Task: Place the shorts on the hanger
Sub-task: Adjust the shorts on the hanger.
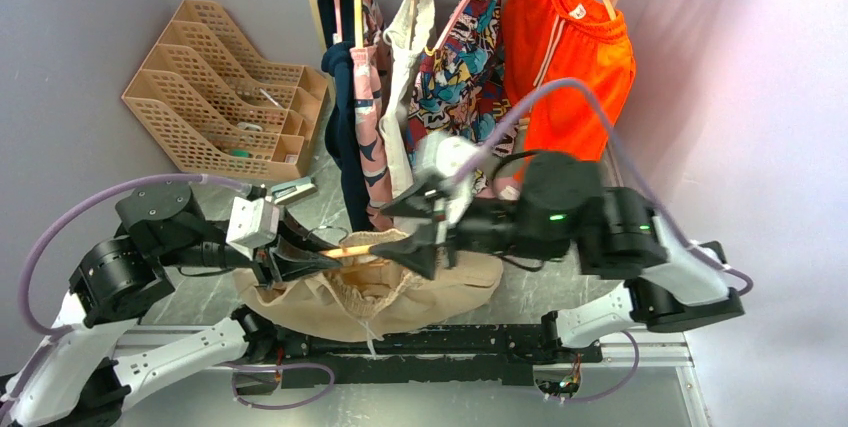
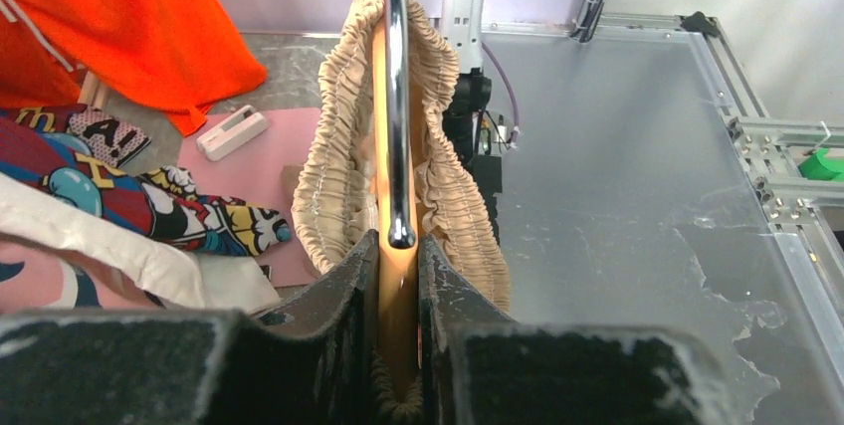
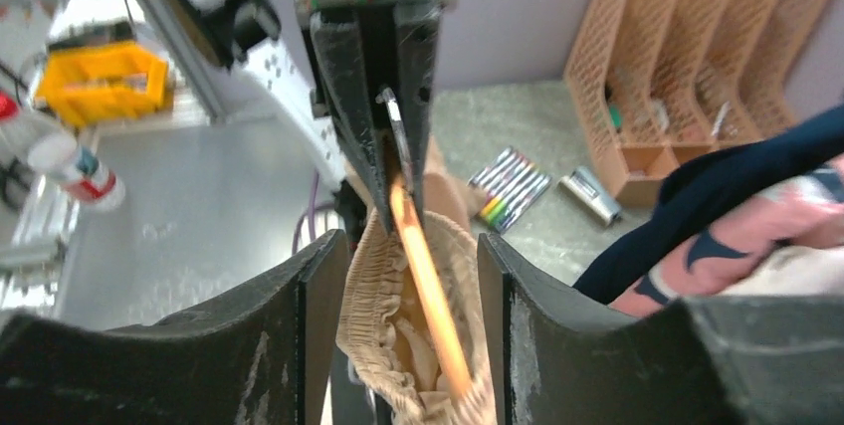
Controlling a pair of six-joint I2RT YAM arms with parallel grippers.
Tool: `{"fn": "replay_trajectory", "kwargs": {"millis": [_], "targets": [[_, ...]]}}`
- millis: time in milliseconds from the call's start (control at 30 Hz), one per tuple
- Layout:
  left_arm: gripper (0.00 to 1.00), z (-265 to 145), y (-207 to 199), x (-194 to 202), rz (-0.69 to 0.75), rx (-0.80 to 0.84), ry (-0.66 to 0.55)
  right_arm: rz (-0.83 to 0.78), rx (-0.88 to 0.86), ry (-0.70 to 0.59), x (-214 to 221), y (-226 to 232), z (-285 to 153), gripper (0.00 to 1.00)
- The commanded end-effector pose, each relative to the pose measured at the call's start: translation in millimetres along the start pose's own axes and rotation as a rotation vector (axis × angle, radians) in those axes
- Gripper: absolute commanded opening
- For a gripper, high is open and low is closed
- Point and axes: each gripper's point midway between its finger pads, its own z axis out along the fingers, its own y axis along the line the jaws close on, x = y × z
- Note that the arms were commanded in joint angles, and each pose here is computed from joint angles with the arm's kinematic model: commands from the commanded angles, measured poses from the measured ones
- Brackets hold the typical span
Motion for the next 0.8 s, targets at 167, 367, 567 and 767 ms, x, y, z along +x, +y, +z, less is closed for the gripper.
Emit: {"fn": "replay_trajectory", "kwargs": {"millis": [167, 367, 567, 767], "targets": [[0.07, 11, -6, -28, 0.092, 0.099, -0.059, -0.068, -0.159, 0.28, 76, 32, 35, 0.53], [0.07, 16, -5, -31, 0.098, 0.12, -0.062, -0.068, -0.111, 0.269, 79, 24, 35, 0.41], [0.07, 18, -6, -36, 0.098, 0.134, -0.072, -0.072, -0.08, 0.256, 85, 19, 39, 0.22], [0.07, 19, -7, -36, 0.093, 0.15, -0.067, -0.076, -0.063, 0.28, 96, 18, 47, 0.28]]}}
